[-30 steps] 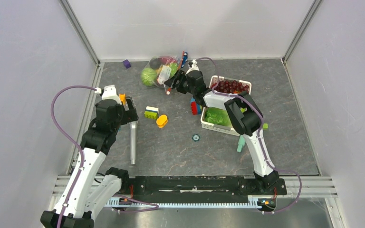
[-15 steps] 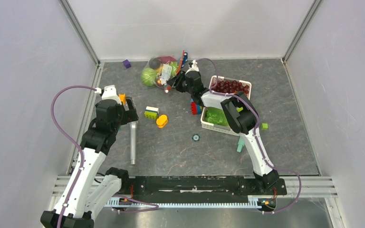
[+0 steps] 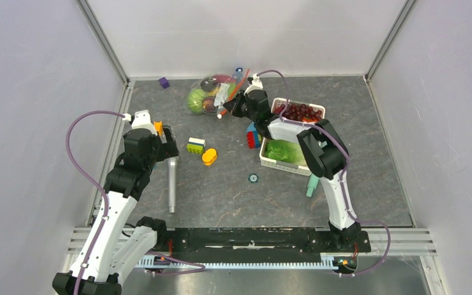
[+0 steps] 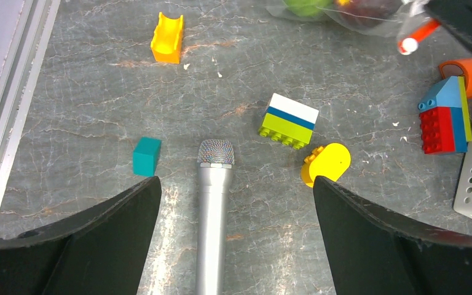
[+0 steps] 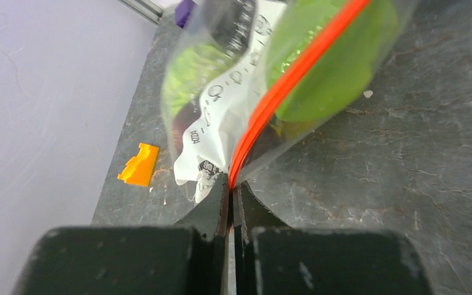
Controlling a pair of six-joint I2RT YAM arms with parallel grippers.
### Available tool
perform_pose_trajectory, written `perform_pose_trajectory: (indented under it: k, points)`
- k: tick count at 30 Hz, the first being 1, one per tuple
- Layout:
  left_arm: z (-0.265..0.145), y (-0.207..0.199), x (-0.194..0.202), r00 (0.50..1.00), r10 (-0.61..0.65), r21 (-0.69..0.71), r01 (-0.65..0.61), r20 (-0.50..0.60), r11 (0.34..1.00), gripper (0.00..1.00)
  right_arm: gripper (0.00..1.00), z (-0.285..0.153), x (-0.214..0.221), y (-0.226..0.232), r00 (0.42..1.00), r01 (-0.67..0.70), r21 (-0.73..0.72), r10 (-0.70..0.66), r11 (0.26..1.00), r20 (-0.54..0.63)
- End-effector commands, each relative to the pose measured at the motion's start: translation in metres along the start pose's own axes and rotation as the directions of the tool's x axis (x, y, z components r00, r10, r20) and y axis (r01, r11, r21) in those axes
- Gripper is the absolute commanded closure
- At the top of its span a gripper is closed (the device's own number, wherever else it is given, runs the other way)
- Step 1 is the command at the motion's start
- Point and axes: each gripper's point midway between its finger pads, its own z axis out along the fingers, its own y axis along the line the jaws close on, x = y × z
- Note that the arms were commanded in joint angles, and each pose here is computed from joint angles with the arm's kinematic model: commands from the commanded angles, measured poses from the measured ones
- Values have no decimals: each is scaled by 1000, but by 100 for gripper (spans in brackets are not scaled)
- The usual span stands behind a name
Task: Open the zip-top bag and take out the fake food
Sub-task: Pick up the zipper food storage bag at the center of the board.
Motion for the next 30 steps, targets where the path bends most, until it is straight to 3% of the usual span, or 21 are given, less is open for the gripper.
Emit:
perform_pose_trajectory:
  k: [1, 9, 16, 21, 30]
  points:
    - [-2, 1, -6, 999, 34, 4, -35, 31, 999, 0, 100, -46, -72, 54, 978, 149, -65, -138, 987, 156]
    - [-3, -30, -7, 997, 42, 187, -55, 71, 981, 0, 100, -106, -73, 75, 967, 224, -69, -213, 972, 138]
    - [-22, -74, -12, 967, 26, 462, -144, 253, 875, 0, 100, -136, -40, 77, 966, 256, -69, -253, 964, 48]
    - [-41, -84, -20, 941, 7, 522, -194, 338, 831, 0, 100, -148, -30, 87, 965, 262, -104, -261, 959, 23]
    - [-67, -121, -23, 894, -59, 649, -276, 445, 709, 0, 100, -169, -49, 137, 964, 262, -203, -266, 943, 8]
